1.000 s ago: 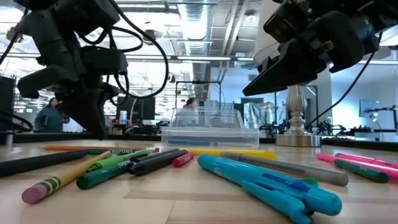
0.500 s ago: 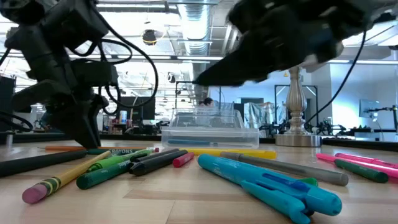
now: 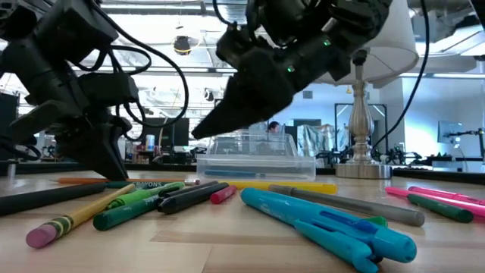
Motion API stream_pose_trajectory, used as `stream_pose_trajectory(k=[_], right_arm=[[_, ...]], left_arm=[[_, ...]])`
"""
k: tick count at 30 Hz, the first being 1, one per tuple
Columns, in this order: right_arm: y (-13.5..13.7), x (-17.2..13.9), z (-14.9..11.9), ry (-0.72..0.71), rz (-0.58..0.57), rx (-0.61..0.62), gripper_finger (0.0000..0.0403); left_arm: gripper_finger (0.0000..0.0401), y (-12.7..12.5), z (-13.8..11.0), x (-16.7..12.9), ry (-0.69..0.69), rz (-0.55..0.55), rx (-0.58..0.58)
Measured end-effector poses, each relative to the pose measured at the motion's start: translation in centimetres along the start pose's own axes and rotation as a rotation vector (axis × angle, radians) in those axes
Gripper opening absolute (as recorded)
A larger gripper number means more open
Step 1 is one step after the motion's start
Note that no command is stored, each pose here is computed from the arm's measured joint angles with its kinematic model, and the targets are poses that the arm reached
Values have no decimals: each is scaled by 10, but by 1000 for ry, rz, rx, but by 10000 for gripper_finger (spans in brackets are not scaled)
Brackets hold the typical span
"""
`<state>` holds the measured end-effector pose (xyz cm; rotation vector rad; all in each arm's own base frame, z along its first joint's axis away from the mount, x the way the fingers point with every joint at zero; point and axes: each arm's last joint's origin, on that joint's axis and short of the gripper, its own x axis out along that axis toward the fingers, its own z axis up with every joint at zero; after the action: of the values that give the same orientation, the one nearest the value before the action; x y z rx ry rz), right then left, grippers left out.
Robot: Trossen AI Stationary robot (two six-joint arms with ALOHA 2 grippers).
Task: Pick & place school supplies into a supply box
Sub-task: Put the orange pencil into the supply box
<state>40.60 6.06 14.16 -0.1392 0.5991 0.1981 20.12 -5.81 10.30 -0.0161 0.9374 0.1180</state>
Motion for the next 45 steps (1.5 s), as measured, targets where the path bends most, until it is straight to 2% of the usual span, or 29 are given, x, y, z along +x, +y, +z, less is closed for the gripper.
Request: stream_pose_trajectory(k=[14,32,37,39,41,45], right_arm=[[2,-1,-7,83,5,44,127],[0,-1,-7,83,-41,82,127],[1,9,-17,122,-46,97,127],[0,20,-16,97,-48,98,127],[1,21,-24,155,-44,97,127],[1,31,-23,139,-44,98,127]], left_arm=[[3,-5,12,0,-126,-51,51],[1,-6,16,-1,-162,-56,45],[0,-6,16,-1,-167,-52,44],[0,-6,16,-1,-168,-49,42],[0,-6,17,-1,-169,-48,42],[0,-6,16,0,-167,-41,42]])
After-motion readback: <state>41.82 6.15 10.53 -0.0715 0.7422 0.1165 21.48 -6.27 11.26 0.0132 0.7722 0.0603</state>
